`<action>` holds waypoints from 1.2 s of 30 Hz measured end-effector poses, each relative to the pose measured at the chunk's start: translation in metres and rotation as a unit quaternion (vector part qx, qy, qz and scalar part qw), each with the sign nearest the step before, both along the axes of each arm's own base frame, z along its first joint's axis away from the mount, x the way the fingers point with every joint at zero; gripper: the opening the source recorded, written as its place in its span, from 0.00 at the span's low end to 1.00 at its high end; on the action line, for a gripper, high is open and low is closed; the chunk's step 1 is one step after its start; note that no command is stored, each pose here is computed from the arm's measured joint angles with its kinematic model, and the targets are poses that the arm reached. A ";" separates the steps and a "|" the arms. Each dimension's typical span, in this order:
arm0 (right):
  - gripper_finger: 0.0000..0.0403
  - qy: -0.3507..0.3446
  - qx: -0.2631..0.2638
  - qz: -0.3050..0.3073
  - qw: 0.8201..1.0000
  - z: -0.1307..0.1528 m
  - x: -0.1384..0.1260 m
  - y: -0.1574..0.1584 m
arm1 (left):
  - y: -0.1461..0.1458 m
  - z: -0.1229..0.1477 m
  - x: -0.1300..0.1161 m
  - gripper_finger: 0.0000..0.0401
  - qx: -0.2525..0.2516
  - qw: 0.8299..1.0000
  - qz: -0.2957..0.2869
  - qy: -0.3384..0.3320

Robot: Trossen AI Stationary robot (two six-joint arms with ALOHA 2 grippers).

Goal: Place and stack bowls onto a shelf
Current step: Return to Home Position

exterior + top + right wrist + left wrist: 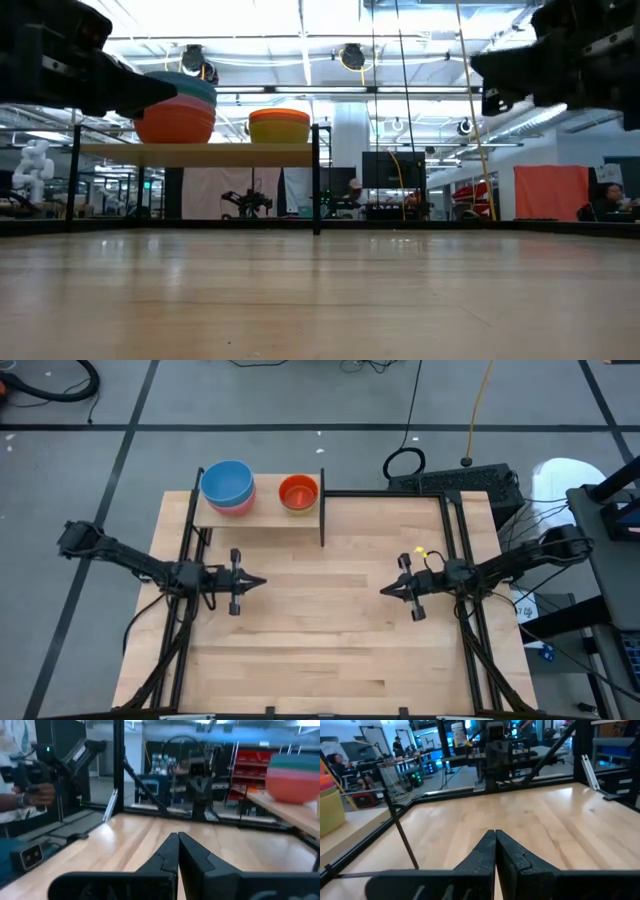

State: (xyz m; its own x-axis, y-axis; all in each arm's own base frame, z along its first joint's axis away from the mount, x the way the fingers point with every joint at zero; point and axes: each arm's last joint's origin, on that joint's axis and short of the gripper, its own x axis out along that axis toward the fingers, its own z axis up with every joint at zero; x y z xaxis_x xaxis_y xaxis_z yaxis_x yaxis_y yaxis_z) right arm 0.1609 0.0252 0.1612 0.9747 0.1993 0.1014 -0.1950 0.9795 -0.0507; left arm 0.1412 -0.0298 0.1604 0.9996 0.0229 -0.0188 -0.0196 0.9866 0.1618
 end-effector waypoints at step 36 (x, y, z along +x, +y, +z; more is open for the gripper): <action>0.00 0.030 -0.038 0.004 0.999 0.012 -0.050 -0.008 | 0.009 0.000 0.002 0.02 -0.016 1.000 -0.001 0.000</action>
